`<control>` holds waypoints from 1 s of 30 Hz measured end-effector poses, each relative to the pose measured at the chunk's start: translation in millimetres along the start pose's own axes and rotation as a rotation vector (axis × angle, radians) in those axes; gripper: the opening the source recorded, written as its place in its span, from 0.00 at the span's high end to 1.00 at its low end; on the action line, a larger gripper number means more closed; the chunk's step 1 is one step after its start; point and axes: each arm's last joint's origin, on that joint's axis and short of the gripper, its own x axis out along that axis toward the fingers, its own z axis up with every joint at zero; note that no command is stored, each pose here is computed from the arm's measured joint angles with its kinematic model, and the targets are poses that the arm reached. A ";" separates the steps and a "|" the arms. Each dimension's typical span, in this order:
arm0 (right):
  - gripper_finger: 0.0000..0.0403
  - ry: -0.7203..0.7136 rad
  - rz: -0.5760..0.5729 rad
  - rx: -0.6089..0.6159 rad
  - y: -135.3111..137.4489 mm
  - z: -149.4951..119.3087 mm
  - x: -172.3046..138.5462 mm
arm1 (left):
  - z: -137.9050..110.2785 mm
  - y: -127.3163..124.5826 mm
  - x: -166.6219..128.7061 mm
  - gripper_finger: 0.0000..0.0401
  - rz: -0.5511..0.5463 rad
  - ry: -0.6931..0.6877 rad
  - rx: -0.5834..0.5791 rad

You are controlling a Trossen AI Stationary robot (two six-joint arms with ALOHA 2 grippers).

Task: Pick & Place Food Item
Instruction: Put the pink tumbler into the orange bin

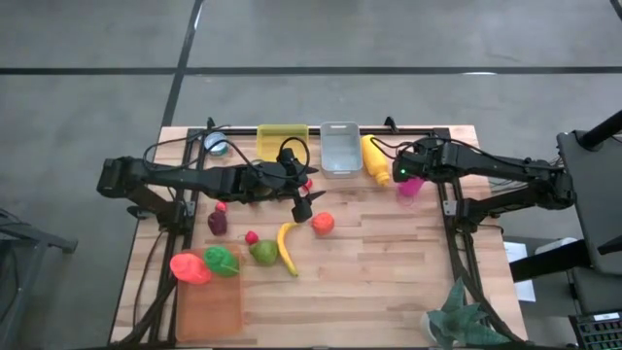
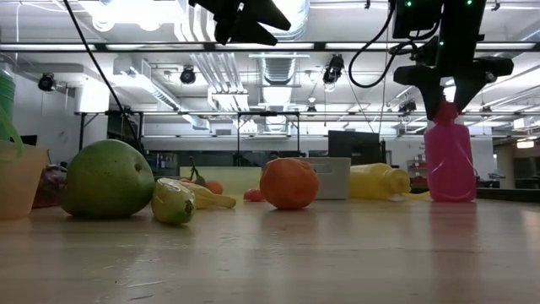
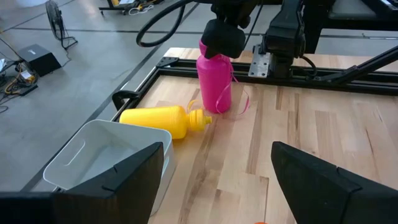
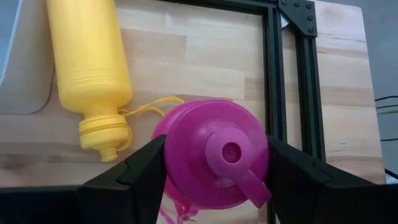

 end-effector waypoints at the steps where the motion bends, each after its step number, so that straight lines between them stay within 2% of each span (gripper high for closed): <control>1: 0.45 0.001 0.000 0.000 0.0 0.0 0.0 | 0.0 0.0 0.0 0.24 0.000 0.000 0.000; 8: 0.44 0.009 0.014 -0.005 -0.9 -1.4 -2.0 | 0.0 0.0 0.0 0.24 0.000 0.000 0.001; 16: 0.44 0.038 0.117 -0.014 -8.7 -9.4 -15.7 | 0.0 0.0 0.0 0.24 0.002 0.000 0.003; 23: 0.44 0.067 0.306 -0.048 -13.6 -20.6 -35.2 | 0.0 0.0 0.0 0.24 0.001 0.000 0.003; 30: 0.44 0.016 0.526 -0.120 0.1 -38.9 -56.7 | 0.0 0.0 0.0 0.24 0.001 0.000 0.003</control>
